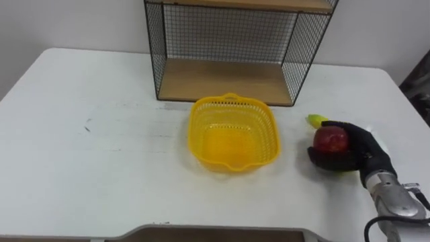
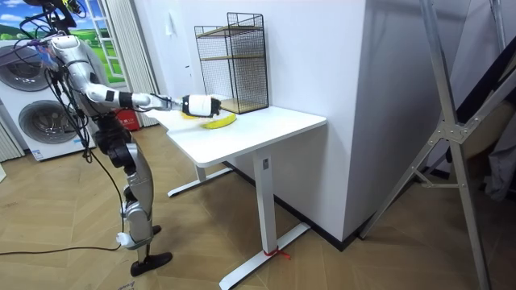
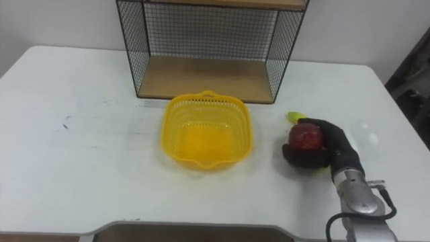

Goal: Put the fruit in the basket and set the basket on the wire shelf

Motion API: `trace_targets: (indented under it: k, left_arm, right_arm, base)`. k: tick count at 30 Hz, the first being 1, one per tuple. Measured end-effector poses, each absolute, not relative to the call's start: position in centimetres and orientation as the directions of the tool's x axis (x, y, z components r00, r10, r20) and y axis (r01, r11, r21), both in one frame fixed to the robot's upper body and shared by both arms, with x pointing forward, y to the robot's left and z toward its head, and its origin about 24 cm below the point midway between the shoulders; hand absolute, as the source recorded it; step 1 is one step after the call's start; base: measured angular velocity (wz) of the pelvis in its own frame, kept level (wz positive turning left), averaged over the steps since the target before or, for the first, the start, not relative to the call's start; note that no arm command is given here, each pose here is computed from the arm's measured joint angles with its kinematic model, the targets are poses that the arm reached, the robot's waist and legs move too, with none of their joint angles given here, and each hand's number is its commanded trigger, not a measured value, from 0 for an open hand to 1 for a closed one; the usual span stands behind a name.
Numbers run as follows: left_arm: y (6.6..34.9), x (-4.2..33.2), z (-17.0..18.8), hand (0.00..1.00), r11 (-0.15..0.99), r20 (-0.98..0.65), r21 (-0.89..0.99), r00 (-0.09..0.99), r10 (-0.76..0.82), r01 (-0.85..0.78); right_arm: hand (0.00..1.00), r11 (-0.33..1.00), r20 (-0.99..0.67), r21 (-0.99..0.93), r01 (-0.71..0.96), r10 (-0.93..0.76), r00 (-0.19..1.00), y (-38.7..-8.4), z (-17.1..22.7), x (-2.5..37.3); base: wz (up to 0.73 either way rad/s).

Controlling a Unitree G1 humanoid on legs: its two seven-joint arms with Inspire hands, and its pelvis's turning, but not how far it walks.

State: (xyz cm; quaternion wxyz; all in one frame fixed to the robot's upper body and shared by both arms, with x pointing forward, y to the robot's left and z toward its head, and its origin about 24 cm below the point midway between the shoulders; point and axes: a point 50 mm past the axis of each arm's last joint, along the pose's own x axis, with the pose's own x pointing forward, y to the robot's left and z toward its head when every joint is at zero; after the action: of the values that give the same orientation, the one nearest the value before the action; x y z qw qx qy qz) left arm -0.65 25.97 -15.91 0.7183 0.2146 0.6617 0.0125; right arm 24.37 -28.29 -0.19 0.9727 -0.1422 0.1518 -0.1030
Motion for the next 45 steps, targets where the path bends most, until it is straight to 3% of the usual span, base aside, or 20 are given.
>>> trace_targets:
  k: [8,22,32,45]
  left_arm:
    - [25.9,-0.7,-15.9,0.0,0.905,-0.944,0.328,0.125,0.305,0.27]
    - [25.8,0.7,-16.0,0.0,0.904,-0.941,0.332,0.164,0.297,0.271]
    - [25.8,1.5,-16.0,0.0,0.899,-0.939,0.332,0.187,0.288,0.286]
    - [25.5,1.8,-16.1,0.0,0.894,-0.944,0.321,0.184,0.275,0.313]
  right_arm:
    - [1.0,0.942,-0.034,-0.259,0.215,-0.231,0.972,-27.1,4.9,25.8]
    - [1.0,0.909,0.101,-0.402,0.113,-0.078,0.992,-24.4,8.3,26.4]
    - [1.0,0.823,0.057,-0.567,-0.016,0.059,0.997,-22.4,8.1,26.6]
    - [1.0,0.786,-0.039,-0.584,-0.202,0.221,0.975,-19.7,7.2,26.8]
  base:
    - [0.0]
    - [0.0]
    - [0.0]
    - [0.01]
